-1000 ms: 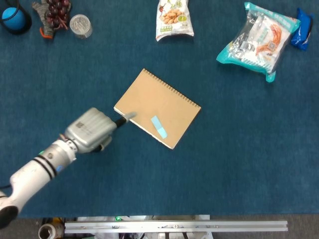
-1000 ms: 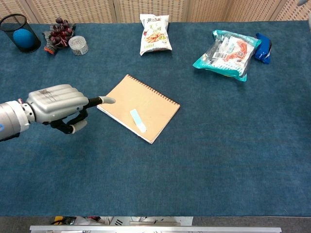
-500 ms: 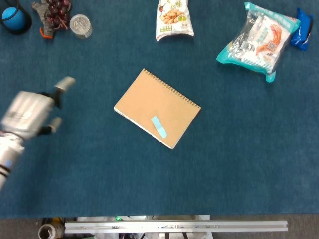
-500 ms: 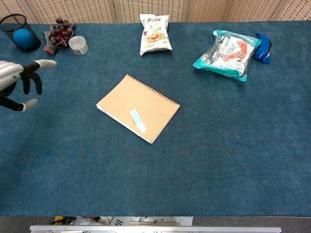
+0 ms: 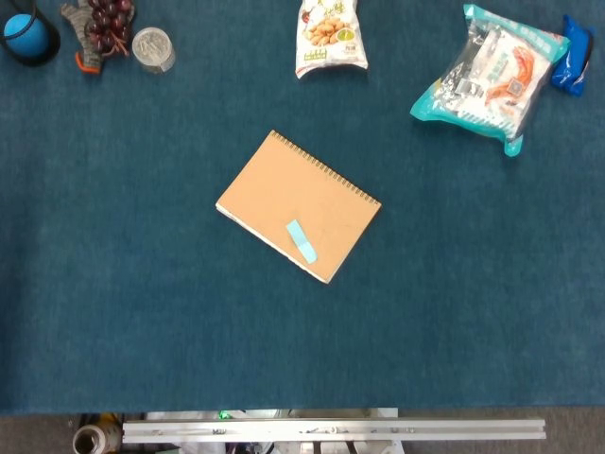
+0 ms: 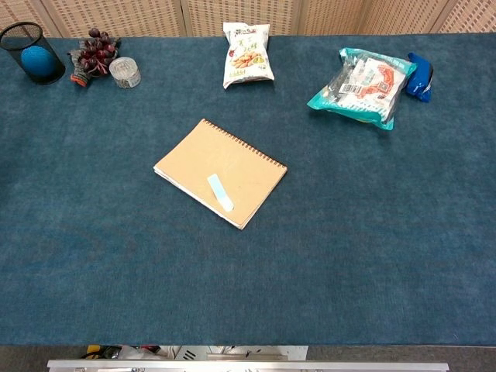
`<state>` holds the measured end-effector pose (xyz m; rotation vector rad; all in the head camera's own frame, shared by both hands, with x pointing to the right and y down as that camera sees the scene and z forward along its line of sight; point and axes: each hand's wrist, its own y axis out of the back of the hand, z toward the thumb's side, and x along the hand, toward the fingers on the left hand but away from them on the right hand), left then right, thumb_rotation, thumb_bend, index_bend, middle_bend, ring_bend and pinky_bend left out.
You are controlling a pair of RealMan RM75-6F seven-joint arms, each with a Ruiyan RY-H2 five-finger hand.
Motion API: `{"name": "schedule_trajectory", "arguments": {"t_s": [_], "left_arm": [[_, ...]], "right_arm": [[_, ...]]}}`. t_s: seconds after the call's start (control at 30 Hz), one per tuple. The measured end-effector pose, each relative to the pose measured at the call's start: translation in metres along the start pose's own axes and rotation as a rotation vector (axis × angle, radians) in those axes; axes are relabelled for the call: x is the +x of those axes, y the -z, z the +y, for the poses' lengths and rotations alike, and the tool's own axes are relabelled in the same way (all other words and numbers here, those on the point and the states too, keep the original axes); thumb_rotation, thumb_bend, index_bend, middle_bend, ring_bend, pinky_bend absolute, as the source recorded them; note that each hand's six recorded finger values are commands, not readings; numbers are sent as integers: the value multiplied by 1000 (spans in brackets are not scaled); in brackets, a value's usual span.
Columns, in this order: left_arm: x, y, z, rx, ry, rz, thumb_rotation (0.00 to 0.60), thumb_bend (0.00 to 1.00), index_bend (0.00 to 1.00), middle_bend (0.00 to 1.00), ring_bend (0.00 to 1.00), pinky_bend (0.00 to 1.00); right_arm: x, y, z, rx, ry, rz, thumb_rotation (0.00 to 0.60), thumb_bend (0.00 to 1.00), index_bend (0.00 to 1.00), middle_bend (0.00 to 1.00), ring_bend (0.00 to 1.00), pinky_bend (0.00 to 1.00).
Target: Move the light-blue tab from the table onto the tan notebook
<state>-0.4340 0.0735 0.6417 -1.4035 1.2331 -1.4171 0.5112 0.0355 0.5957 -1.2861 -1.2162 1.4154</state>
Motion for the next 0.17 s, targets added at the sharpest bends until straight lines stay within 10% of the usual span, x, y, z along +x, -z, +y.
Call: {"name": "schedule_trajectory", "arguments": {"t_s": [0.17], "left_arm": [[-11,10,1,-36,-44,29,600,332,82,280,252,313]], "right_arm": [[9,-2,0,-11,-9,-8,600,164,357,469,451,580]]}}
